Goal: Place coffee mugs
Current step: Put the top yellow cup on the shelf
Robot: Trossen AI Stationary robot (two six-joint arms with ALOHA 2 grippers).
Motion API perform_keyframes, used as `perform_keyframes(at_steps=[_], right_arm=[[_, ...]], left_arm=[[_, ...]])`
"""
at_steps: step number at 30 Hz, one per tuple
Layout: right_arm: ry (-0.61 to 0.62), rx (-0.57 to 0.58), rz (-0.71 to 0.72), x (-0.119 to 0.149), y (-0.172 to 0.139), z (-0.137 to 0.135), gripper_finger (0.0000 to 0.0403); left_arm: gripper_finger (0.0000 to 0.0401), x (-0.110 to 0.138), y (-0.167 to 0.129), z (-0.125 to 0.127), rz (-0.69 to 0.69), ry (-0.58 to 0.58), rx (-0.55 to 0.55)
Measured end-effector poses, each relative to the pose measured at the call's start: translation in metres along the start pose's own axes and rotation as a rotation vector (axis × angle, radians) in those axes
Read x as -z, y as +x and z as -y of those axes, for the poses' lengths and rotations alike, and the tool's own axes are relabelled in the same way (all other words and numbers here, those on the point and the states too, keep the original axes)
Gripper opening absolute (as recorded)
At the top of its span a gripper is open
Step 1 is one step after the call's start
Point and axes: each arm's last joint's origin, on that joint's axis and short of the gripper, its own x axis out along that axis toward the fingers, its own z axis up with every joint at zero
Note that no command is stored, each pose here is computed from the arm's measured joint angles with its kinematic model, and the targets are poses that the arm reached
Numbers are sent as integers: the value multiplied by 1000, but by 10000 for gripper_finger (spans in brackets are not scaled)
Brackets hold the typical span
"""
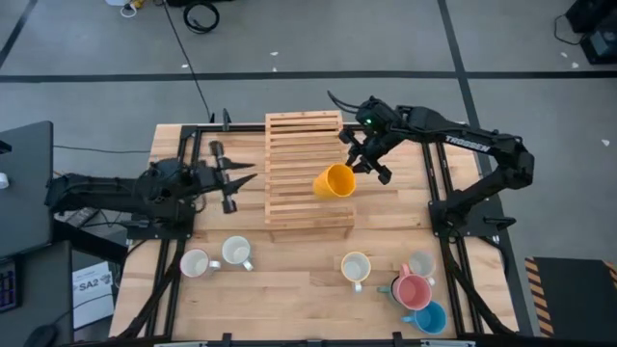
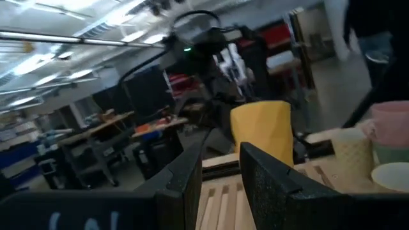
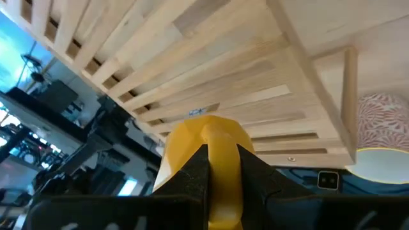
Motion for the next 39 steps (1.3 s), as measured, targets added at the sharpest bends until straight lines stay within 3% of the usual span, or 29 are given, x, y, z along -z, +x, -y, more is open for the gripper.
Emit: perform_keyframes(at_steps=[11,19,30,39], right_arm=[[8,13,-36,-8,10,-7,56],[5,14,-36,-8,10,-7,56],[-1,16,-34,-9,10,-7,56],[-1,15,-34,-9,10,-7,56]], left_arm=[[114,-36,95,1,-197,221,245],[114,-45,146,7,-283,329,386],[114,-49,176,18,-316,430,497],[114,-41,171,22,-436,423,568]])
